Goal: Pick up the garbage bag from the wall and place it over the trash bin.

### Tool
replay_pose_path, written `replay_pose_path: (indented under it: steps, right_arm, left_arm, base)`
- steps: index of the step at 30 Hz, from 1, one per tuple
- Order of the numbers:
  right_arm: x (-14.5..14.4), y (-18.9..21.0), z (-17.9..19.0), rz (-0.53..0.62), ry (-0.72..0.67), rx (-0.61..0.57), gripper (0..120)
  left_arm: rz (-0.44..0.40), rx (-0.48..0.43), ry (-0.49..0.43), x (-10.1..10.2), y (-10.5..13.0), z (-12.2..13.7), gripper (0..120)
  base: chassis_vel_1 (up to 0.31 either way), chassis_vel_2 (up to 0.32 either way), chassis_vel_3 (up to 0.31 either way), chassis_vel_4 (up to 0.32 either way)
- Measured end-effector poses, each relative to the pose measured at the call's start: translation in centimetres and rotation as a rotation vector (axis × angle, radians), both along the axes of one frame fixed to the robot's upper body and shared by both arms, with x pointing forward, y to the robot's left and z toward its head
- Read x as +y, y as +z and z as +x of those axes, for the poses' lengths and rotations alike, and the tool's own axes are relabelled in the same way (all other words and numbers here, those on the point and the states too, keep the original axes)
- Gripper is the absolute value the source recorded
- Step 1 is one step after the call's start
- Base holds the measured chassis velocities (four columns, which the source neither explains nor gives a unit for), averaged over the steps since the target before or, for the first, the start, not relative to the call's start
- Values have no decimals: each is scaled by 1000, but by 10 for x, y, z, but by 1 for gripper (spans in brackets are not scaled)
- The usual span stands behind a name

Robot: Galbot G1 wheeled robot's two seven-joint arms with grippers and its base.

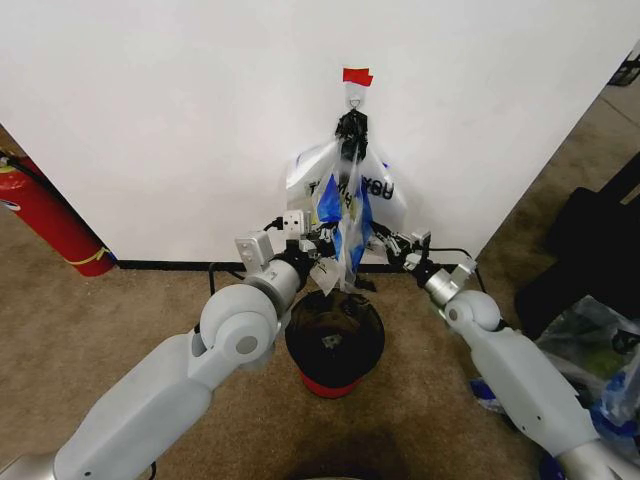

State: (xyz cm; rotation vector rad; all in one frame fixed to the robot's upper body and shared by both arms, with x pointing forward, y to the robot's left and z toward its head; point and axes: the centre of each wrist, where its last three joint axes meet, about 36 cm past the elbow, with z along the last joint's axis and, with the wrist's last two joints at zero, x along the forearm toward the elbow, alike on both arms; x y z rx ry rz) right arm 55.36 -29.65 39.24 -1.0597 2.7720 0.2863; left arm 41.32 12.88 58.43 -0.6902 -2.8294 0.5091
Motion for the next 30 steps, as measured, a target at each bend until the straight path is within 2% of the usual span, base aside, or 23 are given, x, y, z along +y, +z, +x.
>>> replay_pose_path:
  steps: [6,9,16,20,22,26,28,30]
  right_arm:
    - [-12,-15,-19,12,-16,31,0]
    - [-15,-19,-23,42,2,43,5]
    - [-17,-17,-27,71,-6,43,29]
    - [-8,-19,-13,98,-9,66,45]
    - [-6,-19,-10,105,-6,69,49]
    - [4,-22,3,140,66,90,66]
    - [7,-22,5,144,89,94,66]
    - [9,-24,7,149,110,96,62]
  left_arm:
    - [-1,1,4,1,0,0,0]
    - [2,1,4,2,0,0,0]
    - [1,-4,2,2,2,0,0]
    - [0,-5,1,2,2,-1,0]
    - [0,-5,1,2,2,-2,0]
    - [2,-9,-1,4,3,-5,0]
    - [2,-10,2,6,4,-6,0]
    - [2,-12,6,8,4,-7,0]
  base:
    - [0,0,0,0]
    - [0,0,0,0]
    - [0,0,0,0]
    - [0,0,0,0]
    - [0,0,0,0]
    - [0,0,0,0]
    - [0,0,0,0]
    - [0,0,0,0]
